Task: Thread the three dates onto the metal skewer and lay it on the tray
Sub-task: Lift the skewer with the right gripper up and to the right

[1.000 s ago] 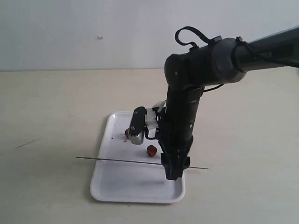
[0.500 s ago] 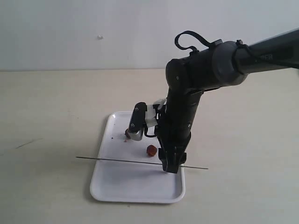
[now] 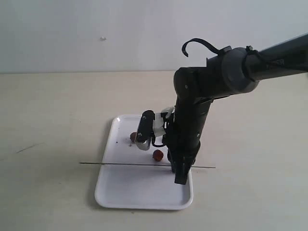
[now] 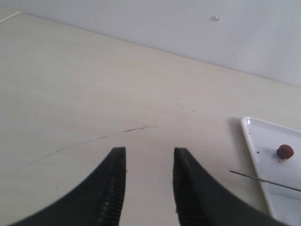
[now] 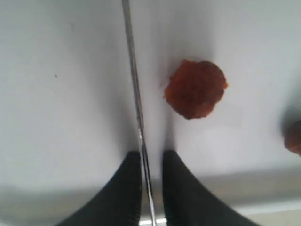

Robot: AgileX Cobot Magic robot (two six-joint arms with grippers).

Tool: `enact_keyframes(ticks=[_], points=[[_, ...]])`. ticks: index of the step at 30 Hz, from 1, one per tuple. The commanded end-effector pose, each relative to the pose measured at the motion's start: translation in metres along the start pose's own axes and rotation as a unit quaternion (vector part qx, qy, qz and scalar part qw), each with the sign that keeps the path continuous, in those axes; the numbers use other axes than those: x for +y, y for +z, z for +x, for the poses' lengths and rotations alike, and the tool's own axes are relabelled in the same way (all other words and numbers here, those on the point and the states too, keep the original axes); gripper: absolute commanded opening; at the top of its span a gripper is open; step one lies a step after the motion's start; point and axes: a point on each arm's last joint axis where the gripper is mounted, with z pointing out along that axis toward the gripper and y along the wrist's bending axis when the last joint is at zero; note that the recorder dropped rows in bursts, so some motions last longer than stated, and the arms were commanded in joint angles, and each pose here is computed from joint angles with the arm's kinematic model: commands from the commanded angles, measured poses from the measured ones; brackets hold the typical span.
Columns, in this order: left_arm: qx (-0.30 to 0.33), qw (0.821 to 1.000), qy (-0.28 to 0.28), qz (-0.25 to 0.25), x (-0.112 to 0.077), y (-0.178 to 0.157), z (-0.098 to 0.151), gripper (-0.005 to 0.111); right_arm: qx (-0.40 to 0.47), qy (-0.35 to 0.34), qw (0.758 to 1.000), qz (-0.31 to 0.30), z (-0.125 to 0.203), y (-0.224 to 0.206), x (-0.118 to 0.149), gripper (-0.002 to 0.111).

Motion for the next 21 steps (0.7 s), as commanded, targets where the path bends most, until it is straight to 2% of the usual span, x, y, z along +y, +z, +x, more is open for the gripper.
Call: enact_keyframes(ticks=[1, 5, 11, 17, 19, 21], points=[[-0.004, 1.000, 0.001, 0.004, 0.000, 0.000, 0.000, 0.035, -0.003, 0.021, 0.999, -0.028, 0.000, 0.003, 0.006, 0.000], [-0.004, 1.000, 0.001, 0.004, 0.000, 0.000, 0.000, 0.035, -0.006, 0.026, 0.999, -0.043, 0.000, -0.007, 0.011, 0.000], [-0.004, 1.000, 0.001, 0.004, 0.000, 0.000, 0.000, 0.035, -0.033, 0.004, 0.997, -0.064, -0.001, -0.071, 0.025, 0.000], [-0.004, 1.000, 0.001, 0.004, 0.000, 0.000, 0.000, 0.035, -0.112, 0.000, 0.994, -0.008, 0.000, -0.142, 0.038, 0.000], [-0.004, 1.000, 0.001, 0.004, 0.000, 0.000, 0.000, 0.035, -0.151, 0.025, 0.988, 0.030, 0.002, -0.166, 0.041, 0.000], [-0.004, 1.000, 0.001, 0.004, 0.000, 0.000, 0.000, 0.035, -0.196, 0.078, 0.976, 0.061, 0.003, -0.187, 0.043, 0.000]])
